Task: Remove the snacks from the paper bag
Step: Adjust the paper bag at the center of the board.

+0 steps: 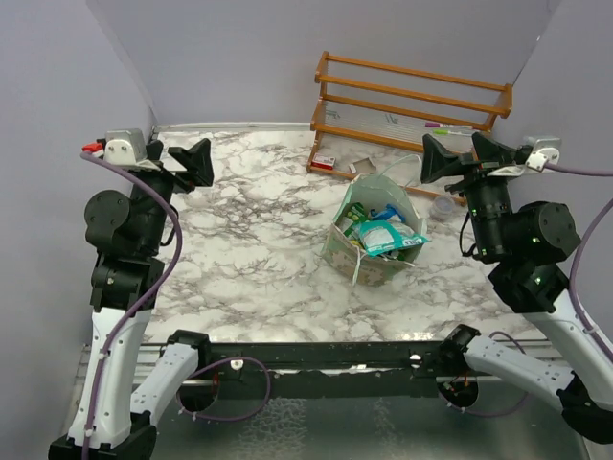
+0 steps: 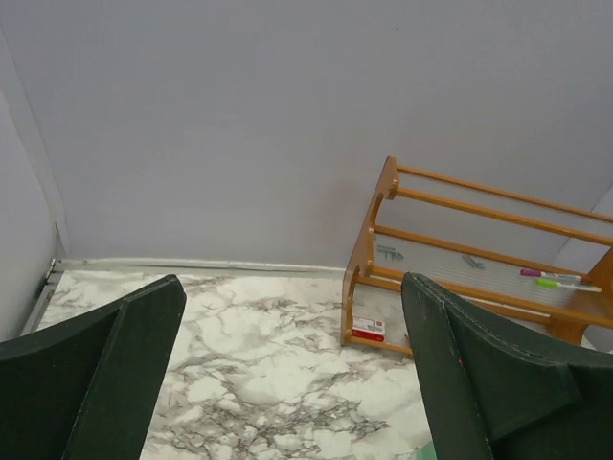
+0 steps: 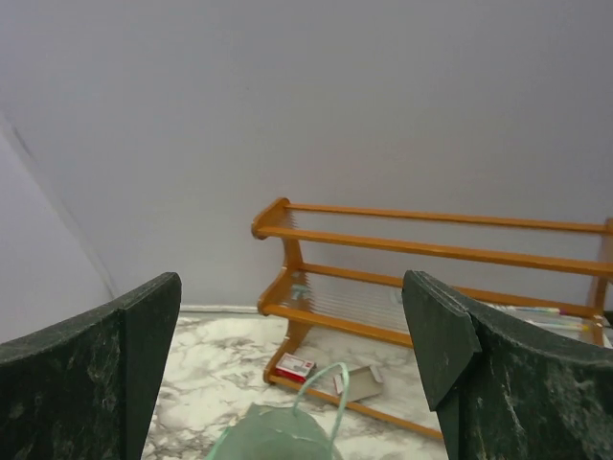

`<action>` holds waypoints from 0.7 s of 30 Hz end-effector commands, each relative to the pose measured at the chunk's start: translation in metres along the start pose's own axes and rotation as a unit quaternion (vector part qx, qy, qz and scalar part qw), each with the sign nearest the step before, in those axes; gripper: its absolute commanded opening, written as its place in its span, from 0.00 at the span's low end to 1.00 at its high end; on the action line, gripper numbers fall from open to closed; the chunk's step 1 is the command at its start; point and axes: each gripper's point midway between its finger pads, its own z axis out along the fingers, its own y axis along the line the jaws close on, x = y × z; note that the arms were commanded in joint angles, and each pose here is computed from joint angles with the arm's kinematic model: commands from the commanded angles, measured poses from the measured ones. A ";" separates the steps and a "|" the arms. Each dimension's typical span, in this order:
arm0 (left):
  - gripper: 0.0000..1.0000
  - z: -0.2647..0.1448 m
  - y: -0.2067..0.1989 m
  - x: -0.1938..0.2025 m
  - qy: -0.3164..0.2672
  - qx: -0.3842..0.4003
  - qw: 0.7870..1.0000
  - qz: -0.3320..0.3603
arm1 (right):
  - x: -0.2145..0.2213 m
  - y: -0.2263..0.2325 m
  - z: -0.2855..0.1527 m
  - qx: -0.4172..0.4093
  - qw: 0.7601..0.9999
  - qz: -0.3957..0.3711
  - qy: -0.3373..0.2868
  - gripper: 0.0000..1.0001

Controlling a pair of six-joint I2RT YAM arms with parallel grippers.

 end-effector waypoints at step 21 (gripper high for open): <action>0.98 0.025 -0.071 0.163 0.208 0.168 0.946 -0.182 | 0.131 -0.054 -0.006 0.021 0.976 0.046 0.213 0.99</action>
